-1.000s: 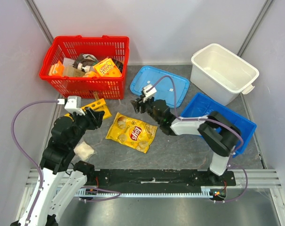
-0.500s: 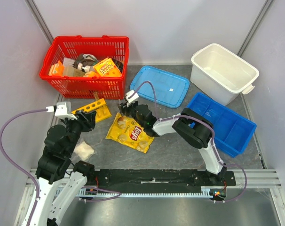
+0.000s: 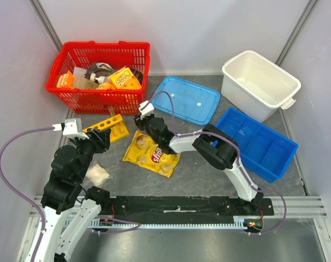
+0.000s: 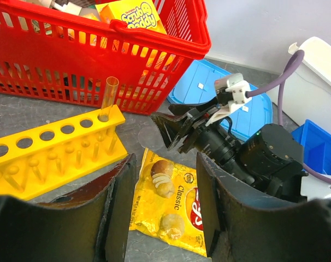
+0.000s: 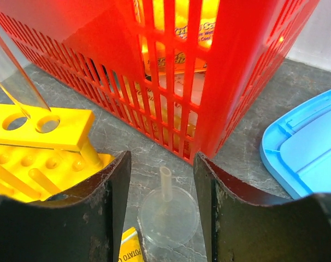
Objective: Organize the chemistry lab equipment
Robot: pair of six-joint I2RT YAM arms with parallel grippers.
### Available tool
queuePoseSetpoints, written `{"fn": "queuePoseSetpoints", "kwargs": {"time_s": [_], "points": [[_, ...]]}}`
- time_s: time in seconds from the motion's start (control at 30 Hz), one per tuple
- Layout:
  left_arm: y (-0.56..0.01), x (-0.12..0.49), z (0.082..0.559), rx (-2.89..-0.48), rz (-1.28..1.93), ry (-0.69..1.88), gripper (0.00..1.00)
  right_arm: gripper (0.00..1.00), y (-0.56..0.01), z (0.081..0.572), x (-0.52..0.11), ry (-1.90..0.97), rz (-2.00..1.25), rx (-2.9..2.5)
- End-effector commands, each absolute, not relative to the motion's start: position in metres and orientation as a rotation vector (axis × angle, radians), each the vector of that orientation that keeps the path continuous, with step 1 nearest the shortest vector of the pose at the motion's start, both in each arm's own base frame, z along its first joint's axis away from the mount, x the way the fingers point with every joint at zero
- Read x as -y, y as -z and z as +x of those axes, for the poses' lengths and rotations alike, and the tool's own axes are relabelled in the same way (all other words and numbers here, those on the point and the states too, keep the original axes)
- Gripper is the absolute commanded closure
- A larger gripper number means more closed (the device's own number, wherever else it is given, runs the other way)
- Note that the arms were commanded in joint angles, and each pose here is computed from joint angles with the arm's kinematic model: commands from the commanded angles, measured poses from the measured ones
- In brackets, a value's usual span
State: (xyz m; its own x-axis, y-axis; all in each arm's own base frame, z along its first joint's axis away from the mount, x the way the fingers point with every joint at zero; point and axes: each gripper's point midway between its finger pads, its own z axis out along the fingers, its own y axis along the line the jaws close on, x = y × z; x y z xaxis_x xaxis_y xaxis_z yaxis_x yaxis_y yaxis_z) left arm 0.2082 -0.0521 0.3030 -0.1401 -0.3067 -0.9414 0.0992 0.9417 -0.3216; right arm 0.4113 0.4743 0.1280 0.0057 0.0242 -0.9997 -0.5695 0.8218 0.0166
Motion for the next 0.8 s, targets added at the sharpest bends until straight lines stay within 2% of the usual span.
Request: {"fn": "queuePoseSetpoints", "kwargs": {"time_s": [0.0,0.2,0.47,0.77], "points": [[-0.313,0.050,0.209,-1.645,-0.173,0.351,0.46,0.45,-0.135,0.415,-0.486,-0.474,-0.426,-1.490],[-0.313,0.050,0.209,-1.644,-0.173,0.351,0.46,0.52,-0.129,0.421,-0.484,-0.418,-0.400,-1.515],[-0.312,0.050,0.209,-1.647,-0.168,0.350,0.46,0.79,-0.121,0.423,-0.482,-0.379,-0.424,-1.533],[-0.312,0.050,0.208,-1.644,-0.171,0.350,0.46,0.93,-0.134,0.413,-0.472,-0.389,-0.413,-1.509]]}}
